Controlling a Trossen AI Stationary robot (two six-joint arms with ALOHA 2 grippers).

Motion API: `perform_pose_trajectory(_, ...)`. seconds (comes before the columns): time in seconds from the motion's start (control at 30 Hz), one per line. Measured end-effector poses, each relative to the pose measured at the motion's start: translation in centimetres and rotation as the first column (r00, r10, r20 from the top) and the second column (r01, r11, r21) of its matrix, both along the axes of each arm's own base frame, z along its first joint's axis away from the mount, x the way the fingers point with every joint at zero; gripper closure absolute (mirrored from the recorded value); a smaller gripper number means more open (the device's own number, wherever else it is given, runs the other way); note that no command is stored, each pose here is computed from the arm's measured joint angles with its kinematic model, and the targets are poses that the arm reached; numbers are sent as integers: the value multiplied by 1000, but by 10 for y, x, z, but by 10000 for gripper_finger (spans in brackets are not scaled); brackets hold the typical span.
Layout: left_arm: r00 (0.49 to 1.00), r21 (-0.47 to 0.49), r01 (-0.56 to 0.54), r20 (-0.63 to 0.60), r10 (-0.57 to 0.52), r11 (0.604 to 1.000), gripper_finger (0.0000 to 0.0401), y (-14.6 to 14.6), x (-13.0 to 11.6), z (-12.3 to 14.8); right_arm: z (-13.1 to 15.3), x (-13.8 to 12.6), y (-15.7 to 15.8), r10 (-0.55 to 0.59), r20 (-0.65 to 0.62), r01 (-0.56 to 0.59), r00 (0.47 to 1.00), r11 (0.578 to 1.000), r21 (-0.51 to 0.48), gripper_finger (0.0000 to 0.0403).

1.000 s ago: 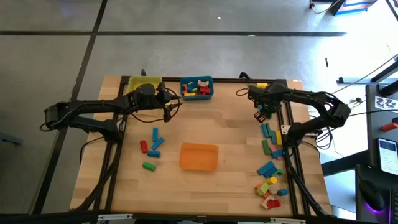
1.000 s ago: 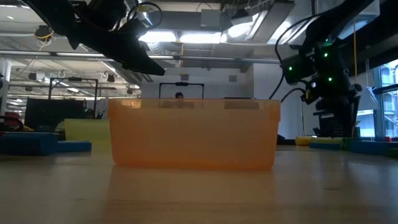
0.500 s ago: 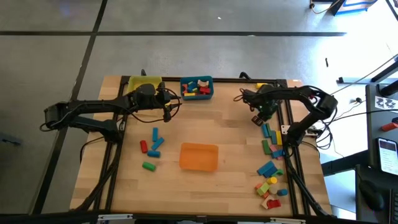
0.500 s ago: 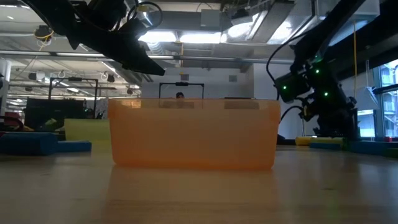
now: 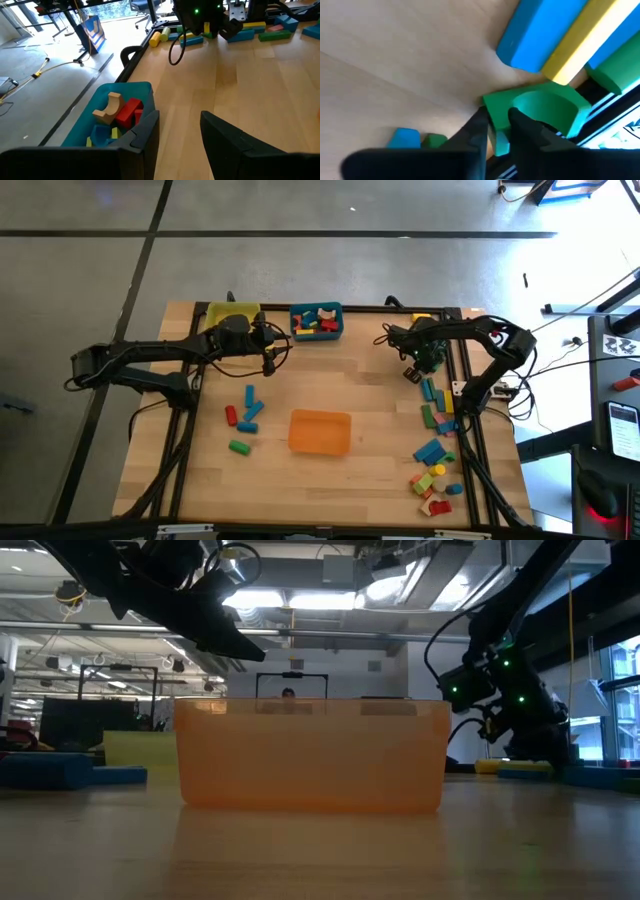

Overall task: Sort blocks by size
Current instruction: Put the green arch block into the blue bin

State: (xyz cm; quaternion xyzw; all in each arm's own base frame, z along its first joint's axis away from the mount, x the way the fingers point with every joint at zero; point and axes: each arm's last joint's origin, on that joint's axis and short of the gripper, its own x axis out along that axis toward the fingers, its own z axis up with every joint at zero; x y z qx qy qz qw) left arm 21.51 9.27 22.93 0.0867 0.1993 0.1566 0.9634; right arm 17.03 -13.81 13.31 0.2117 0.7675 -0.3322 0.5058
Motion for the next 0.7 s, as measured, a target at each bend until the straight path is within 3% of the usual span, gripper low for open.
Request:
perform_pose_trajectory(0.13,1000,-1,-1,0,1,1000,274,0,0,0,0,0,0,26,-9,-26,1000,1000,5,366)
perform_pose_trajectory(0.33,1000,4,1,-1,-1,1000,274,0,0,0,5,0,0,25,-28,-24,999,999,25,344)
perform_pose_trajectory(0.57,1000,1,0,-1,0,1000,274,0,0,0,33,13,-10,25,-21,-25,999,1000,18,361)
perform_pose_trajectory(0.7,1000,5,2,-2,-2,1000,274,0,0,0,57,28,-21,26,43,-24,999,999,-33,355)
